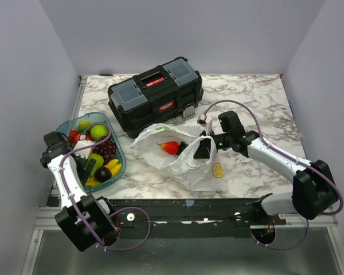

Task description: Place the fake fruits into the plastic bag and tie a complex knot

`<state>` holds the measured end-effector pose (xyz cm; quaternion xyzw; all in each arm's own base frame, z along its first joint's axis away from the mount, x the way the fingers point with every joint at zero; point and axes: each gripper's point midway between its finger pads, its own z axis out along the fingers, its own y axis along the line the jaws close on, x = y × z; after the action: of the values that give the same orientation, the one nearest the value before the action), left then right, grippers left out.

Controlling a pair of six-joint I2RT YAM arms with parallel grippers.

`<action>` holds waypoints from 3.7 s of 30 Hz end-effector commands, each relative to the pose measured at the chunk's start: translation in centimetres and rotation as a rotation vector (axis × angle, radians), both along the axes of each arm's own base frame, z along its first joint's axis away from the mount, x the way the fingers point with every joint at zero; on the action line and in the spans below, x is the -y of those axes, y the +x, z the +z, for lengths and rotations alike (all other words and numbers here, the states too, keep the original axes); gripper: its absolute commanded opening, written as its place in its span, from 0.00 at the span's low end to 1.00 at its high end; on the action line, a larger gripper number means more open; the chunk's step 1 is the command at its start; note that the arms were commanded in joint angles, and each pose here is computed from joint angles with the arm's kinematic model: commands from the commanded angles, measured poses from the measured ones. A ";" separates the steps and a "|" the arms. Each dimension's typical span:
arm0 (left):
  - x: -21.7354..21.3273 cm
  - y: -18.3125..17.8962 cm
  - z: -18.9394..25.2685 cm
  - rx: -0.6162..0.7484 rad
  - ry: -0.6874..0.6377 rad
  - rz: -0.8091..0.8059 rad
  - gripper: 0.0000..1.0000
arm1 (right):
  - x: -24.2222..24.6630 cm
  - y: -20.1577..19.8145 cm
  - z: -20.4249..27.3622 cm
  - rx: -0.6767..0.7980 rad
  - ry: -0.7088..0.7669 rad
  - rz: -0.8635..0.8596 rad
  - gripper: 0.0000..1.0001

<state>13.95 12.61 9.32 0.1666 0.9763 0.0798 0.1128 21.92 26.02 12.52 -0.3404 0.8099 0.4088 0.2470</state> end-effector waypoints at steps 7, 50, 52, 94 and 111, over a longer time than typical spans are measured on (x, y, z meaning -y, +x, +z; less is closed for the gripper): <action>1.6 1.7 3.2 0.127 -0.069 -0.029 0.59 | 0.0 0.1 0.1 0.005 0.009 0.012 0.01; 5.9 3.5 9.8 0.296 -0.240 -0.095 0.28 | 0.1 0.3 0.2 0.020 -0.013 0.032 0.01; 9.0 4.1 13.1 0.412 -0.322 -0.220 0.27 | 0.1 0.3 0.2 0.018 -0.013 0.031 0.01; 39.0 16.2 8.0 0.732 -0.264 -1.399 0.82 | -0.5 2.0 1.5 0.036 -0.011 0.032 0.01; 40.4 6.2 21.7 0.540 -0.791 -1.252 0.76 | -0.9 2.9 1.5 -0.003 -0.008 0.037 0.01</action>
<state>22.38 -25.46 27.62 0.6480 0.5757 -0.2258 0.4447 24.45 26.51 13.87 -0.3658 0.8004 0.4008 0.2547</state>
